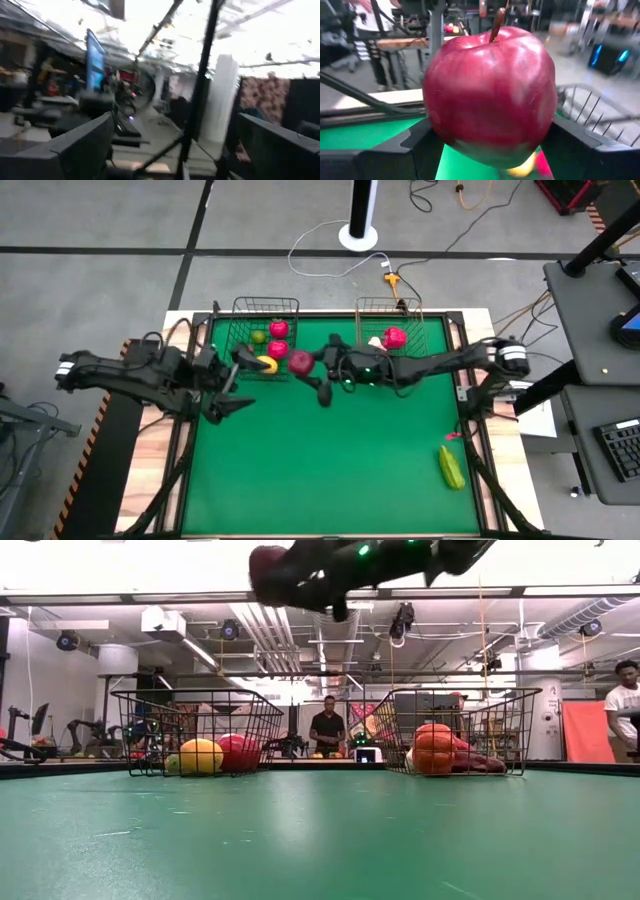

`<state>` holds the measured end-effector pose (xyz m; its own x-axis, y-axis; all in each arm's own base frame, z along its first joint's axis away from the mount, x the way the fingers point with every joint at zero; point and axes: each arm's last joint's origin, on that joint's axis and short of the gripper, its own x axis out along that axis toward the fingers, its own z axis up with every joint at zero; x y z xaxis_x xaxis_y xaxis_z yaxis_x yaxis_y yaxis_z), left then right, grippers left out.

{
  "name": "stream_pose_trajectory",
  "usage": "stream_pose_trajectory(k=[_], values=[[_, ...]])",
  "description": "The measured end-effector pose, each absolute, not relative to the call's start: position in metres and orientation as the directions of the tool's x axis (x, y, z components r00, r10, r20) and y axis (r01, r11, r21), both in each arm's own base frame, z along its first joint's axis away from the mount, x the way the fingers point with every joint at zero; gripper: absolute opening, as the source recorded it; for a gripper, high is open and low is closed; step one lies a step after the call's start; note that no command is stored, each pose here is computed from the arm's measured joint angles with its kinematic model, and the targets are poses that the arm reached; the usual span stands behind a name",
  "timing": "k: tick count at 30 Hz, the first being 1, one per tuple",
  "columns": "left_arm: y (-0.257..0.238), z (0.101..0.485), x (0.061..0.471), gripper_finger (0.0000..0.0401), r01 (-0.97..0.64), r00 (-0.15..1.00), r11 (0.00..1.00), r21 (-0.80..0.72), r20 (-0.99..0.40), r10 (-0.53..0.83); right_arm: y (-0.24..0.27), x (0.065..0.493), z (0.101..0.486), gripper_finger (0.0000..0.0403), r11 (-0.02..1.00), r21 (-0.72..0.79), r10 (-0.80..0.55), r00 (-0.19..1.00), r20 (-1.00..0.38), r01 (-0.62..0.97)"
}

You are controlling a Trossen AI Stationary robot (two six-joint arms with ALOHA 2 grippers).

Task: Sort produce into baskets
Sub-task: Put the apple into the black wire basket

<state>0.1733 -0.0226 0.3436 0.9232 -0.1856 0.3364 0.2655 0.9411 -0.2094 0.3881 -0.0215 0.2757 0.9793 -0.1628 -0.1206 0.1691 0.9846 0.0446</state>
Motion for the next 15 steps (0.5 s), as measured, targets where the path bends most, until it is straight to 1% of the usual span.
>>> stream_pose_trajectory(k=[4,7,10,15], values=[[-0.021,0.35,0.163,0.04,0.256,0.914,0.94,-0.226,0.373,-0.159,-0.039,0.413,0.262,0.0274,0.977,-0.101,-0.197,0.978,-0.075,0.189],[-0.02,0.352,0.158,0.04,0.261,0.908,0.938,-0.227,0.387,-0.159,-0.053,0.431,0.249,0.0274,0.967,-0.153,-0.214,0.975,-0.056,0.204],[-0.02,0.353,0.155,0.04,0.262,0.909,0.937,-0.231,0.386,-0.159,-0.069,0.448,0.24,0.0274,0.964,-0.139,-0.239,0.969,-0.069,0.228],[-0.02,0.35,0.155,0.04,0.256,0.92,0.936,-0.24,0.358,-0.16,-0.089,0.47,0.23,0.0274,0.962,-0.086,-0.27,0.95,-0.157,0.259]])
